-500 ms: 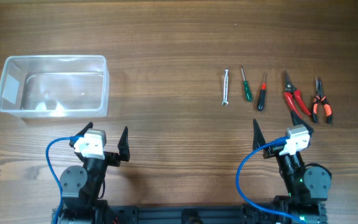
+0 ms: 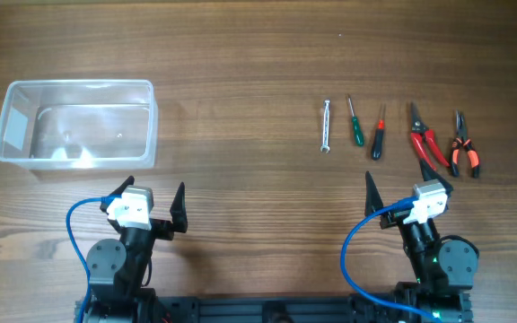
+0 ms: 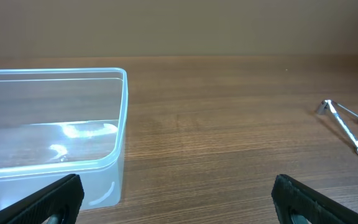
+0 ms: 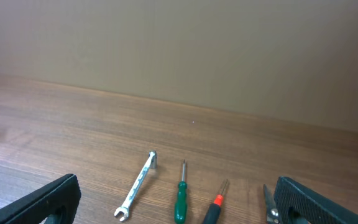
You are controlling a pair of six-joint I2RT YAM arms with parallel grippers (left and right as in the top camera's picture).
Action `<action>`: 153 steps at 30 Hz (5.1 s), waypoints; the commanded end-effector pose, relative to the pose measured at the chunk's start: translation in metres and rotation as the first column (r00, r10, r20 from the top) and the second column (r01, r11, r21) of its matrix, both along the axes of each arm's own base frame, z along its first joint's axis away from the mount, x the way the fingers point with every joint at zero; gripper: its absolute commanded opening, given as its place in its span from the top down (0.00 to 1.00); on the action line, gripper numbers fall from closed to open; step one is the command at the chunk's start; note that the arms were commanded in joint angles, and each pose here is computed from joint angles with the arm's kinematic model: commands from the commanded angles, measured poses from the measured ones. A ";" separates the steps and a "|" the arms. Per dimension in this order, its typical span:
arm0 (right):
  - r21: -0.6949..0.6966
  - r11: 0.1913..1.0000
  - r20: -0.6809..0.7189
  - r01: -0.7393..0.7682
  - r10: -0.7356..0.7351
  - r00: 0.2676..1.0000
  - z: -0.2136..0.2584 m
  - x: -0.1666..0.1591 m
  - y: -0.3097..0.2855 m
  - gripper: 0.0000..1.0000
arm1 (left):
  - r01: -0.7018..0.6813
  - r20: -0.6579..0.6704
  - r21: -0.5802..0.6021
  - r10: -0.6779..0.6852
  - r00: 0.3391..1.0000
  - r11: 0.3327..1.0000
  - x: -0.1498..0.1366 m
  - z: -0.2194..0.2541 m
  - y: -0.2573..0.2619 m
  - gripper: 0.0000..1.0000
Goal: Pack container
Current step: 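Raise both arms from rest toward the container and tools, then push the clear container rightward toward the tools with the left gripper, then nudge the container's left edge to center it with the left gripper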
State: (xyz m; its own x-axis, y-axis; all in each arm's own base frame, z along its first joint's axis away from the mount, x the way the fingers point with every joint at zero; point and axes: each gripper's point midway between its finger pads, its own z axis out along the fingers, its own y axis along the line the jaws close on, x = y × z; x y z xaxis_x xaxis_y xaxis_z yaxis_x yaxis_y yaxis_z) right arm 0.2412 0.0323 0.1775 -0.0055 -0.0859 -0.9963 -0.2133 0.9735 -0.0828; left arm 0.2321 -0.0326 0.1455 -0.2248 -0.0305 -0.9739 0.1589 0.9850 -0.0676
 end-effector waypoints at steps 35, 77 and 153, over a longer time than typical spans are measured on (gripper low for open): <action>0.382 0.911 -0.725 0.152 0.194 0.661 0.058 0.122 0.018 0.00 | -0.287 -0.454 -0.067 0.227 0.861 0.955 0.102 0.110 0.035 0.00; 0.063 0.875 -0.917 0.480 -0.139 0.374 -0.009 0.118 -0.082 0.00 | 0.064 -0.927 0.219 0.187 0.326 0.974 0.146 -0.092 -0.004 0.96; 0.068 0.874 -0.917 0.481 -0.136 0.376 -0.009 0.119 -0.081 0.00 | 0.025 -0.910 0.144 0.123 0.395 0.989 0.164 -0.057 0.053 0.43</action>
